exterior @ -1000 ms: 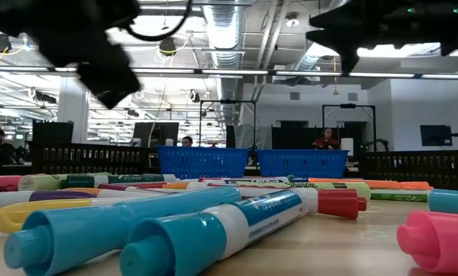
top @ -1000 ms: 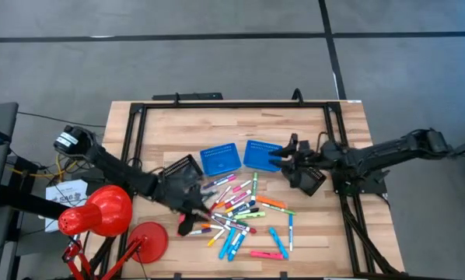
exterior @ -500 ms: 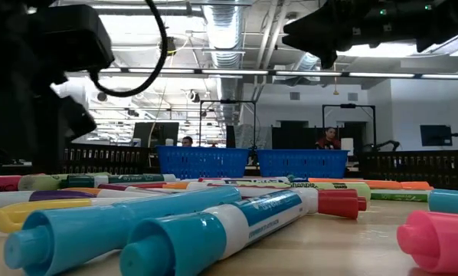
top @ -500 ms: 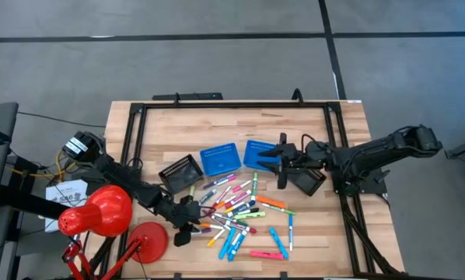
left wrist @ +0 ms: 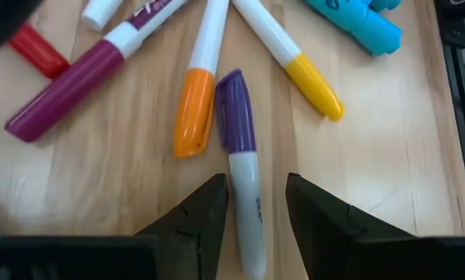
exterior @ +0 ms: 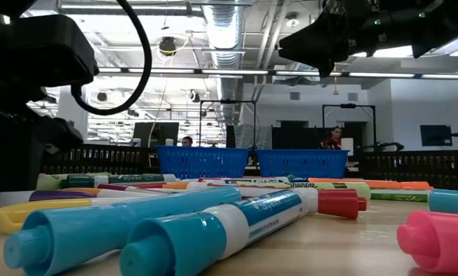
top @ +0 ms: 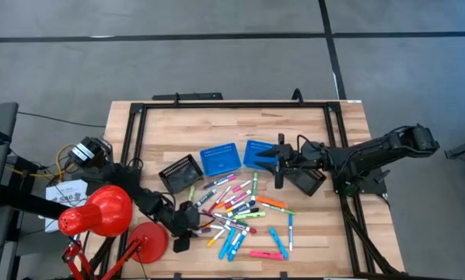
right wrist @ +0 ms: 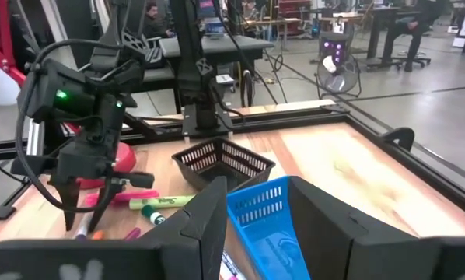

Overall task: Pick & Place Markers
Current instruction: Put the purple water marker into the left black bin

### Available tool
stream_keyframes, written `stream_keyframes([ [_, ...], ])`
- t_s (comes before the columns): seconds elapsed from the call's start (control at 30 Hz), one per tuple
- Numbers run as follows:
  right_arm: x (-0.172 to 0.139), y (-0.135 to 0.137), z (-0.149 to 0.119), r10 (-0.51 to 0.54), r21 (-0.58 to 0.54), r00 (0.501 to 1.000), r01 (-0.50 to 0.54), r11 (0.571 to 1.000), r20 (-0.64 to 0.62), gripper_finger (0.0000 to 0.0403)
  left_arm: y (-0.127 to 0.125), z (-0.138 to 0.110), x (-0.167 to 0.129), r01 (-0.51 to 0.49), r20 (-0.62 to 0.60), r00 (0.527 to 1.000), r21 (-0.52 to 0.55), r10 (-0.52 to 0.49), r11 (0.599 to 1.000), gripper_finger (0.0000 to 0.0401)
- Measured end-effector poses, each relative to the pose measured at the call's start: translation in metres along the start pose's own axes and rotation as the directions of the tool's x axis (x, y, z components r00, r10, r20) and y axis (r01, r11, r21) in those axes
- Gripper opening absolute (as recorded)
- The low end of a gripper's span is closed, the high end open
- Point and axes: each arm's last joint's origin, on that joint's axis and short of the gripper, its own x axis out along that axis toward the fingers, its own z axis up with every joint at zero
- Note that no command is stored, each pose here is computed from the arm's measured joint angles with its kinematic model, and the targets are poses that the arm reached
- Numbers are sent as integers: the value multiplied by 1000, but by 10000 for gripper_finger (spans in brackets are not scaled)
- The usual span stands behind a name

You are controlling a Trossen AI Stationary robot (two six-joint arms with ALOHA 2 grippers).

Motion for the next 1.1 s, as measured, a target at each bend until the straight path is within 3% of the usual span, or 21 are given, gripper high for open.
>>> stream_keyframes([
  [0.13,0,0,0,0,0,1000,0,1000,-2,130,1,-1,2,-30,11,1000,51,29,998,122],
  [0.37,0,0,0,0,0,1000,0,1000,-2,130,3,-1,1,-59,21,998,85,57,995,27],
  [0.63,0,0,0,0,0,1000,0,1000,-2,130,3,11,-24,-123,129,986,142,105,982,42],
  [0.77,0,0,0,0,0,1000,0,1000,-1,130,7,24,-59,-248,252,944,118,213,961,32],
  [0.9,0,0,0,1,1,1000,-1,1000,3,130,22,33,-94,-409,353,859,34,371,912,36],
  [1.1,0,0,0,1,1,1000,-1,1000,5,130,53,34,-118,-474,364,806,-75,466,877,37],
])
